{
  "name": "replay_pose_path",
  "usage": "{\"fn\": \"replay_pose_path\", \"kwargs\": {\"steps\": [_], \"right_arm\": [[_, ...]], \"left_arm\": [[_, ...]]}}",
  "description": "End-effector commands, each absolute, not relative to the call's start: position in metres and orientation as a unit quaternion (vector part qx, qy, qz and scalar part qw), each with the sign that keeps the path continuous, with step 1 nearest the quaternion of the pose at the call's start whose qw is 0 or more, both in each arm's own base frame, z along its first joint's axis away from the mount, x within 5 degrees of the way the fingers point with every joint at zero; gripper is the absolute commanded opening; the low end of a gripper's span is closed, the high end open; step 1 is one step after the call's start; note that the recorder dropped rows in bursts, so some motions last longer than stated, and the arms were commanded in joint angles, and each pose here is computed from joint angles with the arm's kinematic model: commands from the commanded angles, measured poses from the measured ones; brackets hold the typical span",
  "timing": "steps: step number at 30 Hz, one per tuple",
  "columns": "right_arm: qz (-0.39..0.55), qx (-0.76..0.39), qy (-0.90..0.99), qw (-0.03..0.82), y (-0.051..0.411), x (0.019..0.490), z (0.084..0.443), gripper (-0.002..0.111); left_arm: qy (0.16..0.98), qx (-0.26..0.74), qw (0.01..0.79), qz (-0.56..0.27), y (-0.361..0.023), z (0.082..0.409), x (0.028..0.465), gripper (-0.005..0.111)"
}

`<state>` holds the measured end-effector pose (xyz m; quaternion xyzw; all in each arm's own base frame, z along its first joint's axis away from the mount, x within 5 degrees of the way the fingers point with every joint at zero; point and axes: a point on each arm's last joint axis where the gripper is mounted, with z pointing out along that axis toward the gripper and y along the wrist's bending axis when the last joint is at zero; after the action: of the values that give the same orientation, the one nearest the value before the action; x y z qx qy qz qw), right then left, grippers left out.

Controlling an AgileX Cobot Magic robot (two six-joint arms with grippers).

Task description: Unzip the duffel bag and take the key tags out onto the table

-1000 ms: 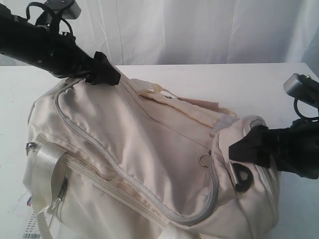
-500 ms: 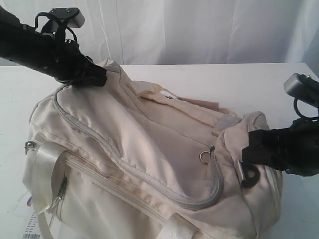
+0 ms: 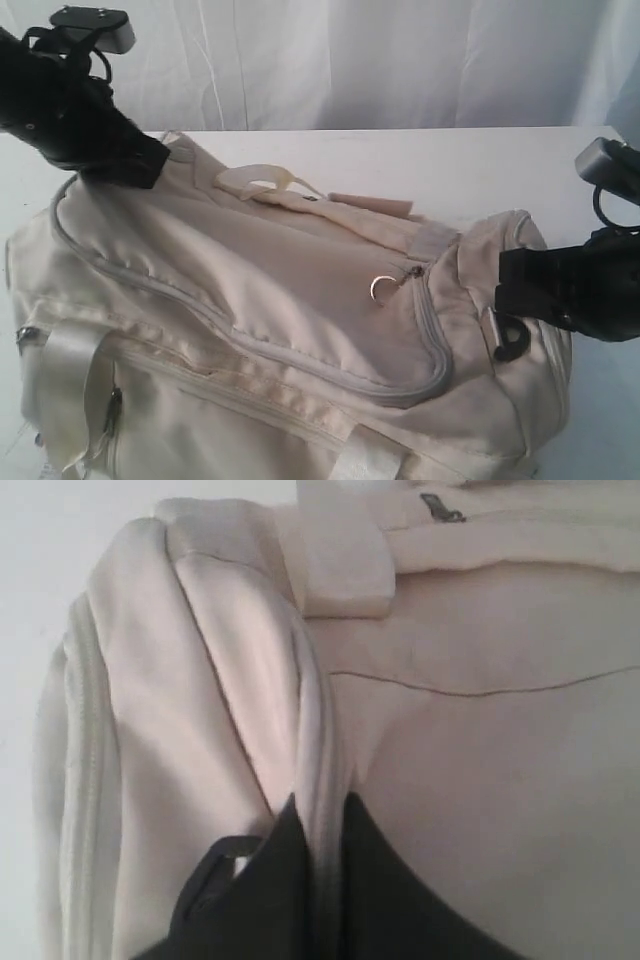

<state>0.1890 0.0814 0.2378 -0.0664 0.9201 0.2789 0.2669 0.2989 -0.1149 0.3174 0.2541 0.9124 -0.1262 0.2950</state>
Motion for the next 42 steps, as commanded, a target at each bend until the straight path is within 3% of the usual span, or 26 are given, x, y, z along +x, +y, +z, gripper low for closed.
{"fn": "replay_pose_path", "kwargs": {"steps": [1,13,24,31,42], "right_arm": [[0.296,-0.038,0.908,0.293,0.083,0.192,0.245,0.0],[0.281,-0.021,0.901,0.331,0.079,0.199,0.247,0.0],[0.294,0.006,0.894,0.339,0.079,0.201,0.25,0.0],[0.304,0.013,0.891,0.338,0.08,0.2,0.252,0.0],[0.317,0.011,0.862,0.395,0.076,0.185,0.277,0.0]], "left_arm": [[0.936,0.215,0.275,-0.046,-0.089,0.329,0.271,0.0],[0.949,0.154,0.275,0.0,-0.06,0.324,0.215,0.0],[0.932,0.108,0.345,0.036,-0.034,0.336,0.165,0.0],[0.926,0.121,0.351,0.065,-0.029,0.328,0.163,0.0],[0.915,0.093,0.393,0.005,-0.038,0.331,0.168,0.0]]}}
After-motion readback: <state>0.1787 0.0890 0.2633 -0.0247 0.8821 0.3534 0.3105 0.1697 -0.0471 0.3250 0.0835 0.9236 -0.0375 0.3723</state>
